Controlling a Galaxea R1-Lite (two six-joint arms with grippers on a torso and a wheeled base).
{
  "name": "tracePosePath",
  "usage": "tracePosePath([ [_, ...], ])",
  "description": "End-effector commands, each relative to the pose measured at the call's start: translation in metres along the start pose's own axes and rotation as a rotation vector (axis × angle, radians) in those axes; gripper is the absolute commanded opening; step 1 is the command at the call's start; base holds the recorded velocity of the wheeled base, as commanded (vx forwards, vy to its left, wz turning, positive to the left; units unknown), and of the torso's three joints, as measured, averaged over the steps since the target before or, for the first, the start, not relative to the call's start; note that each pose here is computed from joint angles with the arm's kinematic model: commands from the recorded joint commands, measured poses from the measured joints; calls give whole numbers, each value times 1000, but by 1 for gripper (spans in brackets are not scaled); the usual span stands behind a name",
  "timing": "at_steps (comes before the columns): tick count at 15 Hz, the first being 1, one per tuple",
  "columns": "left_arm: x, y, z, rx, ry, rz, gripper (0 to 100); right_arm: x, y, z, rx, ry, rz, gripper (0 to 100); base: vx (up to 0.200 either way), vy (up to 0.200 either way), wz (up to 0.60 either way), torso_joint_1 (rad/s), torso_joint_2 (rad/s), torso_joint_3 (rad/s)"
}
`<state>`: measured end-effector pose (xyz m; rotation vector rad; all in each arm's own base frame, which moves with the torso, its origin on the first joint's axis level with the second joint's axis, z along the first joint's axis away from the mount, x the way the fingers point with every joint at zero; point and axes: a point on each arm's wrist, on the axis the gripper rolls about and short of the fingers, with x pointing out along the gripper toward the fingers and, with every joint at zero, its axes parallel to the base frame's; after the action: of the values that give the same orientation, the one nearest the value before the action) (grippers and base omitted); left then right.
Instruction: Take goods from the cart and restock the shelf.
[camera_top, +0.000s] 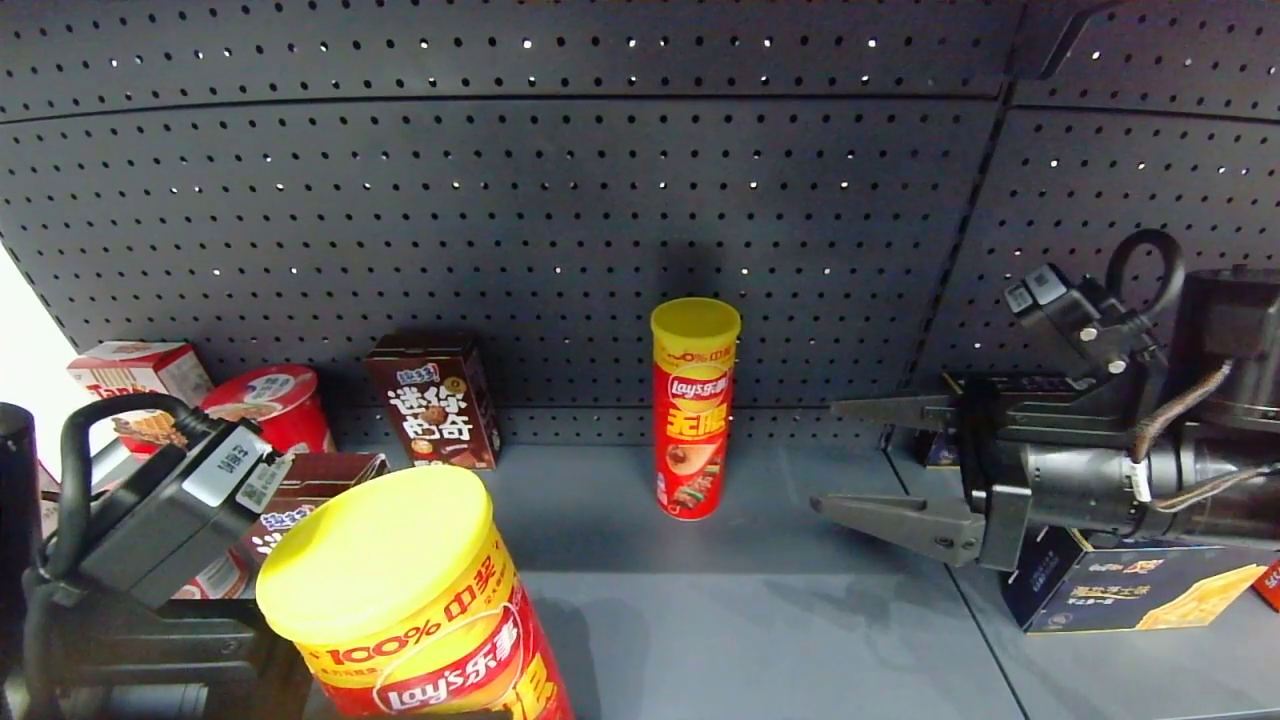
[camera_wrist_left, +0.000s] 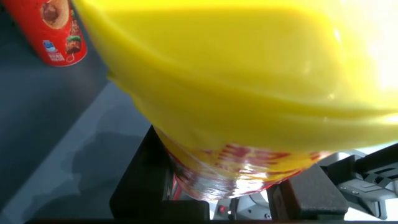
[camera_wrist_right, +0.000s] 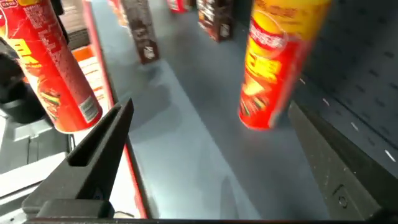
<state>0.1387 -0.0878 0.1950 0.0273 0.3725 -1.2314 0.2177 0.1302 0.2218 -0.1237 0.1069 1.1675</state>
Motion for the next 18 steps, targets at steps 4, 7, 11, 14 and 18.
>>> tracePosePath([
  [4,0,0,2,5,-5,-1,0,26,-37,-10,11,-13,85,100,0,0,0,0,0,0],
  [7,0,-1,2,8,-5,-7,0,37,-50,-5,-2,-26,83,100,0,0,0,0,0,0],
  [11,1,-2,2,8,-3,-10,0,53,-67,-4,-5,-30,77,100,0,0,0,0,0,0],
  [14,1,-2,0,4,2,-10,0,52,-76,4,5,-18,39,100,0,0,0,0,0,0],
  [18,1,-2,0,4,2,-10,0,53,-81,-2,20,5,-3,100,0,0,0,0,0,0],
])
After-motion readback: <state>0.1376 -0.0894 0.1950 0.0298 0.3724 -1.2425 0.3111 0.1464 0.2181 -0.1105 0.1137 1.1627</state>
